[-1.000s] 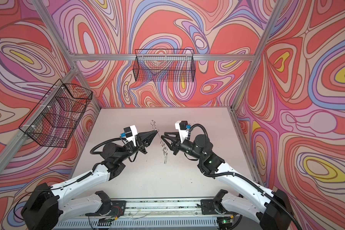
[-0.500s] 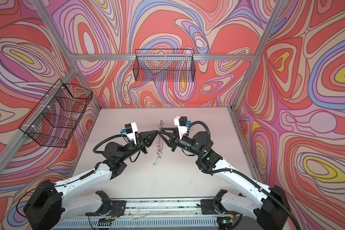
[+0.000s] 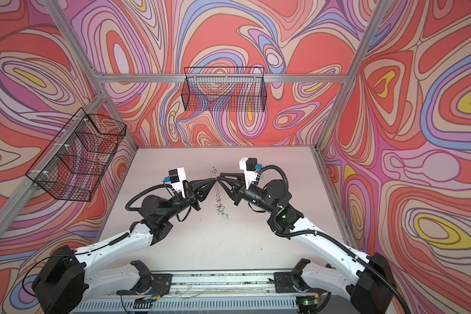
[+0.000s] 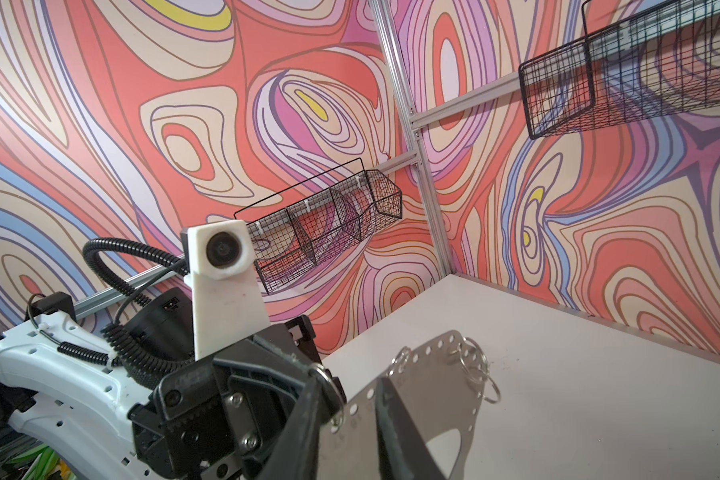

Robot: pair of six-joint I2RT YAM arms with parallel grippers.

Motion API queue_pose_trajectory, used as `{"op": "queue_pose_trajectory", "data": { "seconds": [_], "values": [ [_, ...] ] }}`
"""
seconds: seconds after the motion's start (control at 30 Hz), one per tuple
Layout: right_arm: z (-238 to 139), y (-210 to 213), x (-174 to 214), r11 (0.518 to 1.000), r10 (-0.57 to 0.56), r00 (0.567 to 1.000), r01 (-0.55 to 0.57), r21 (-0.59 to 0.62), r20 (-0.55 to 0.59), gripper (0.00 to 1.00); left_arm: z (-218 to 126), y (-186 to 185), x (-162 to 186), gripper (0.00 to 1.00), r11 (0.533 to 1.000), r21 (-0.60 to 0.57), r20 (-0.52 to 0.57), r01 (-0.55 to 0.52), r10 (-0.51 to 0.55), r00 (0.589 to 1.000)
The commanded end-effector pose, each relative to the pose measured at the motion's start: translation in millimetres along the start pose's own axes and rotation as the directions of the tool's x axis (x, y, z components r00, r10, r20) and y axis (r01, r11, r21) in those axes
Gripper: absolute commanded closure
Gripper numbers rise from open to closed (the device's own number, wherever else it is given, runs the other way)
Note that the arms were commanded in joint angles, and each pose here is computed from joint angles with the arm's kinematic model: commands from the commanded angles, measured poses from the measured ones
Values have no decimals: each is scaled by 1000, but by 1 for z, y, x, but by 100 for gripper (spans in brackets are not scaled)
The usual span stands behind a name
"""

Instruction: Put the keys on the keyring

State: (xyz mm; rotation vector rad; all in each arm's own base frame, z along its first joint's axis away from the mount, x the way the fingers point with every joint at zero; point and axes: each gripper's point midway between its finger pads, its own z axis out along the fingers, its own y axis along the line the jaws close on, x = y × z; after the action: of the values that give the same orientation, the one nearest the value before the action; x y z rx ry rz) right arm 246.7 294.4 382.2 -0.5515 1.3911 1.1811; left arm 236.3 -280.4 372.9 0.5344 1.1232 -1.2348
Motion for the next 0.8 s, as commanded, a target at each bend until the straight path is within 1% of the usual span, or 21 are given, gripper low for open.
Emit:
{"op": "queue_pose_trajectory", "data": {
  "seconds": [0.0,0.27,0.47,0.57,0.67,0.77],
  "values": [
    [1,2,1,1000,13,1000,-13,-28,-4,77,0,-17,-23,100,997,71,91,-24,17,996],
    [0,8,3,996,40,999,-41,-85,-10,79,3,-22,-21,100,994,108,70,-9,1,998],
    [-2,12,3,986,73,997,-76,-148,-24,84,3,-23,-19,100,993,122,66,-1,-7,998],
    [-4,8,4,985,82,996,-86,-148,-28,84,3,-24,-21,100,992,125,69,-2,-7,998],
    [-11,3,3,986,90,996,-91,-138,-18,81,2,-24,-22,100,993,118,73,-2,-7,997],
    [-17,2,3,978,118,993,-119,-174,-18,80,3,-26,-23,100,992,126,65,5,-13,998]
  ]
}}
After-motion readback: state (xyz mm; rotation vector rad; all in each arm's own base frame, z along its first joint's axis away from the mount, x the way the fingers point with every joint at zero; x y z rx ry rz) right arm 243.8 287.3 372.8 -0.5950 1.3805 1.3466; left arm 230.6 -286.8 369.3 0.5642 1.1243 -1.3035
